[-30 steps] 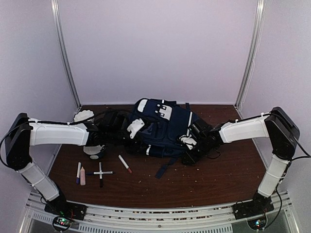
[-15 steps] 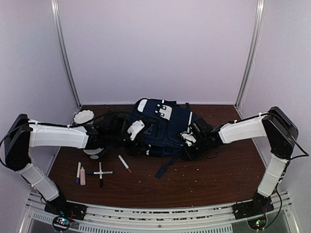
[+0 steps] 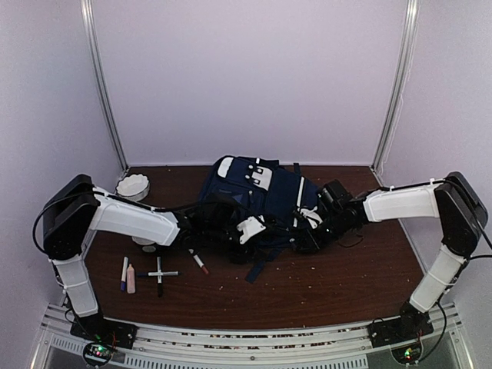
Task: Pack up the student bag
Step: Adjust the student bag at the center of the board, then hold the largest pocket of the student bag.
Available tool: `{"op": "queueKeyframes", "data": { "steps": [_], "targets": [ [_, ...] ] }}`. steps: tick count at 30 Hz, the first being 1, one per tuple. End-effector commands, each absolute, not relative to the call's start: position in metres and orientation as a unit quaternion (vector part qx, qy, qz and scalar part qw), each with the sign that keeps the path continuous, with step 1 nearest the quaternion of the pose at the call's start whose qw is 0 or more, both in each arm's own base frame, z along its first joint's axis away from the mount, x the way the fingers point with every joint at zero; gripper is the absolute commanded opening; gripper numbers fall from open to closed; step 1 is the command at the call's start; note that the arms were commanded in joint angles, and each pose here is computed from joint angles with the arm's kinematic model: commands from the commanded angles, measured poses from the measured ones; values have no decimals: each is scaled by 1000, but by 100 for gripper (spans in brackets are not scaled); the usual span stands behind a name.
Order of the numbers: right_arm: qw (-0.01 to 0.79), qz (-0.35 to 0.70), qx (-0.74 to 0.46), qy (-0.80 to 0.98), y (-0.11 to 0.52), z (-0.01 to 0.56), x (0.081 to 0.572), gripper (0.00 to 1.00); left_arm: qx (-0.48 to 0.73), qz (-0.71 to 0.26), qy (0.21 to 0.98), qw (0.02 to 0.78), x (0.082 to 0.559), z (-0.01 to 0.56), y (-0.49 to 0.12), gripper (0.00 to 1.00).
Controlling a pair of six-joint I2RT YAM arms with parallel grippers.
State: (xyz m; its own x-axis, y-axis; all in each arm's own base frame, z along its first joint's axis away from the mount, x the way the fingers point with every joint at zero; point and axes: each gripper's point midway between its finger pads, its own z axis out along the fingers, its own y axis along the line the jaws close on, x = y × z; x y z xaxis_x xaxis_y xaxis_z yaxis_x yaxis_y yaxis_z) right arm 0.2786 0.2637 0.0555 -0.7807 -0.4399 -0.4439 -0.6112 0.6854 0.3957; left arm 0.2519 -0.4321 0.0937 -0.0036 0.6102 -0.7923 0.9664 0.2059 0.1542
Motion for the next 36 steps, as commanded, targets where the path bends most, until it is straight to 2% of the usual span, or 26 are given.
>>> {"op": "queueKeyframes", "data": {
  "steps": [1, 19, 24, 32, 36],
  "targets": [
    [155, 288, -292, 899, 256, 68, 274, 0, 611, -221, 616, 445, 268, 117, -458, 57],
    [160, 353, -263, 884, 254, 84, 281, 0, 659, -222, 569, 438, 281, 82, -510, 54],
    [165, 336, -252, 892, 253, 73, 289, 22, 664, -197, 578, 431, 282, 69, -501, 50],
    [150, 330, -256, 896, 260, 59, 285, 27, 654, -149, 601, 434, 296, 51, -490, 40],
    [151, 332, -258, 895, 263, 58, 285, 30, 650, -141, 607, 434, 301, 50, -491, 30]
  ]
}}
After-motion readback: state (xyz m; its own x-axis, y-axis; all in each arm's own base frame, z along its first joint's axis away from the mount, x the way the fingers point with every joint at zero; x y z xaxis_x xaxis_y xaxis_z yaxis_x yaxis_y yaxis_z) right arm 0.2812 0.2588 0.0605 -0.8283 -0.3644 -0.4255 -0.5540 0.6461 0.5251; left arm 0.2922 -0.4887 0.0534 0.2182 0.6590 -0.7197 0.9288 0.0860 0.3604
